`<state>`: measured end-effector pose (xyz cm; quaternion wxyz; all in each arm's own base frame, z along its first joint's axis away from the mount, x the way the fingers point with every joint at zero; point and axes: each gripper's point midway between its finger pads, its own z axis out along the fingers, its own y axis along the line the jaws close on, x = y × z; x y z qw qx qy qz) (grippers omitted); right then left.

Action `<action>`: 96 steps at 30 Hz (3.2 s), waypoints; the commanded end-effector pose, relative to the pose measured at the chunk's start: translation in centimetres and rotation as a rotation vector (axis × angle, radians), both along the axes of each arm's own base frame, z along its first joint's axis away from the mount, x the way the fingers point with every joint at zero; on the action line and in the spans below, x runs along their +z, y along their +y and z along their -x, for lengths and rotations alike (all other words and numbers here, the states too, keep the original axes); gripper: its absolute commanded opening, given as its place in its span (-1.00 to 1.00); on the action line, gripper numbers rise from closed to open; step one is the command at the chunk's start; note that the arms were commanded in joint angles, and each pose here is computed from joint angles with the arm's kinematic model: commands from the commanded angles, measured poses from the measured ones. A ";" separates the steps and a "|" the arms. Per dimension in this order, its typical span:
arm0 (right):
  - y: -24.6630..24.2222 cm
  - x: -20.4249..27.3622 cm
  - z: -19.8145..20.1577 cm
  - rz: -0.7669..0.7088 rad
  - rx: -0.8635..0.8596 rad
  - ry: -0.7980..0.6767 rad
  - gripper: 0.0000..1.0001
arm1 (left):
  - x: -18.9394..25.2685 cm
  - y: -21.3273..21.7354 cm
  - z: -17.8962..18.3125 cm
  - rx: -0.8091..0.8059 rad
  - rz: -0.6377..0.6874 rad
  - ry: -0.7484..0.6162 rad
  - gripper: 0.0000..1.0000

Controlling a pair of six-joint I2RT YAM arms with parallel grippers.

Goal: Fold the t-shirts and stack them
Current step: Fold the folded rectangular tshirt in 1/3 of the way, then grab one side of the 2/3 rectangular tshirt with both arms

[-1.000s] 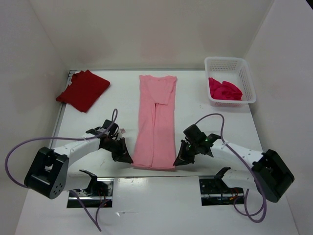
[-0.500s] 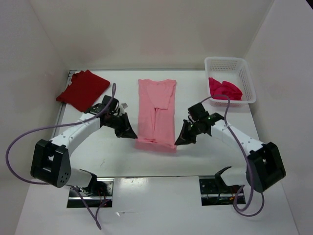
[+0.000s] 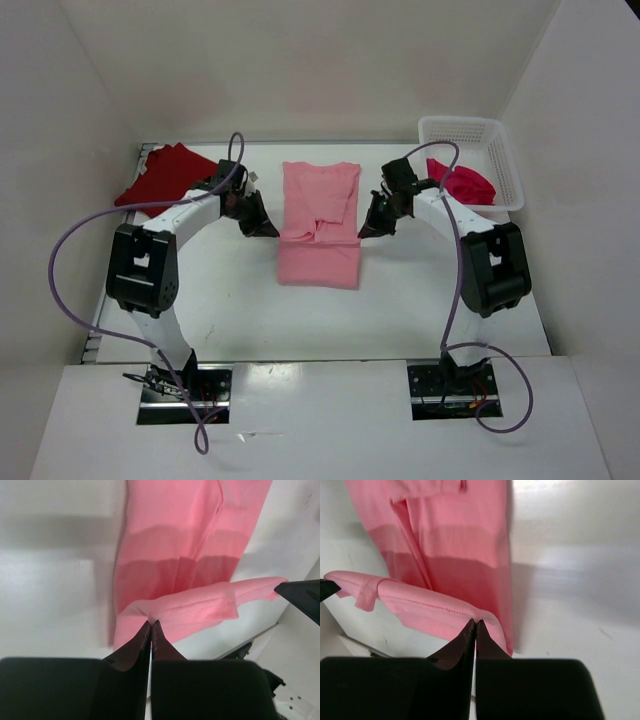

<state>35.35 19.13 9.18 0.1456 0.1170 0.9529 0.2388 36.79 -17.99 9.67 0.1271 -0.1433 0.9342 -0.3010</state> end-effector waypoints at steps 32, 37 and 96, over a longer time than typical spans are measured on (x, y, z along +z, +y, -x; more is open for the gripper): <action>3.6 4.0 -1.8 -0.035 0.114 -0.223 -0.95 | 0.3 -1.0 3.6 0.074 0.050 -0.169 -0.20; 6.4 1.9 0.3 -0.085 0.168 -0.160 -1.00 | -1.4 0.2 4.6 0.098 0.030 -0.127 -0.28; 6.2 0.3 2.6 -0.050 0.095 -0.188 -0.95 | -2.9 -0.5 6.4 0.126 0.047 -0.107 -0.21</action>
